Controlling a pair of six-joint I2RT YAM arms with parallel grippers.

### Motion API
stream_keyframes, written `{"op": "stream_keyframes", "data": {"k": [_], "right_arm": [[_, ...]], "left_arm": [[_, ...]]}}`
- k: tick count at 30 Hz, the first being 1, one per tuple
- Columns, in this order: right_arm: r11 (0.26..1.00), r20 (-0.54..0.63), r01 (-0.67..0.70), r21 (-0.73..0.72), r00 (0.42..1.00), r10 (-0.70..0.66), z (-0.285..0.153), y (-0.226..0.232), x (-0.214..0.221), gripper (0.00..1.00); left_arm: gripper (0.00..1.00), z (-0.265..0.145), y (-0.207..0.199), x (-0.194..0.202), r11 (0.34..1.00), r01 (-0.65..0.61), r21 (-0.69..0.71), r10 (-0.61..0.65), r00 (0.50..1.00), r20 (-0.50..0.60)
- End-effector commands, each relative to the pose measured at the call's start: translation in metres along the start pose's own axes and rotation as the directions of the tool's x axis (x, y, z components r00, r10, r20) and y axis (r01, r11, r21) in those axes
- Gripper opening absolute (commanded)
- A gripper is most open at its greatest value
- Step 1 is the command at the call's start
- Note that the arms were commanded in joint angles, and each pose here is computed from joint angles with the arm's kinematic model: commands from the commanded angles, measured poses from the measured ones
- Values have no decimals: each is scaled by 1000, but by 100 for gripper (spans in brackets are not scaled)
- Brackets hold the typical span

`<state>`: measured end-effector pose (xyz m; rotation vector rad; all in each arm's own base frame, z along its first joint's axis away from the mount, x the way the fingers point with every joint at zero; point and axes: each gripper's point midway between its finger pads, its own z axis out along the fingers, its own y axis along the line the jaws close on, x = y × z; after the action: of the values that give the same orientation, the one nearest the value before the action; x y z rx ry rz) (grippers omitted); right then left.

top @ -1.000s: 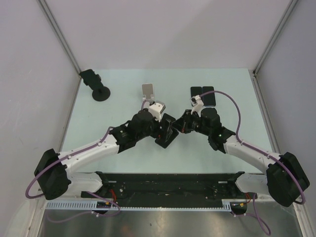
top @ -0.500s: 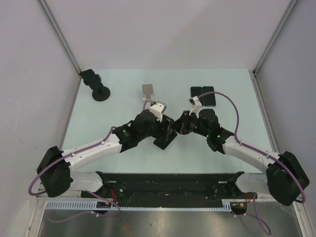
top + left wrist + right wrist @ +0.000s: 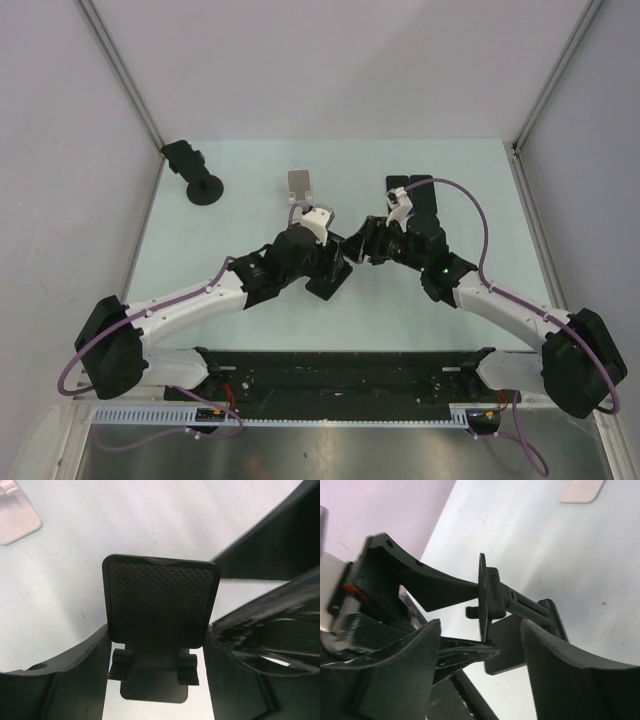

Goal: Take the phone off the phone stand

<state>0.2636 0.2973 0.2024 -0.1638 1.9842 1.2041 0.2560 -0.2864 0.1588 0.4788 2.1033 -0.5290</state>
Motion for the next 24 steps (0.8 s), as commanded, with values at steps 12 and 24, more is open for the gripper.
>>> {"op": "stream_keyframes", "data": {"k": [12, 24], "right_arm": [[872, 204, 110, 477, 951, -232, -84, -53, -85, 100], [744, 192, 79, 664, 943, -272, -140, -94, -93, 100]], "left_arm": [[0, 18, 45, -90, 930, 113, -350, -27, 970, 241], [1, 103, 85, -168, 830, 270, -488, -88, 927, 364]]}}
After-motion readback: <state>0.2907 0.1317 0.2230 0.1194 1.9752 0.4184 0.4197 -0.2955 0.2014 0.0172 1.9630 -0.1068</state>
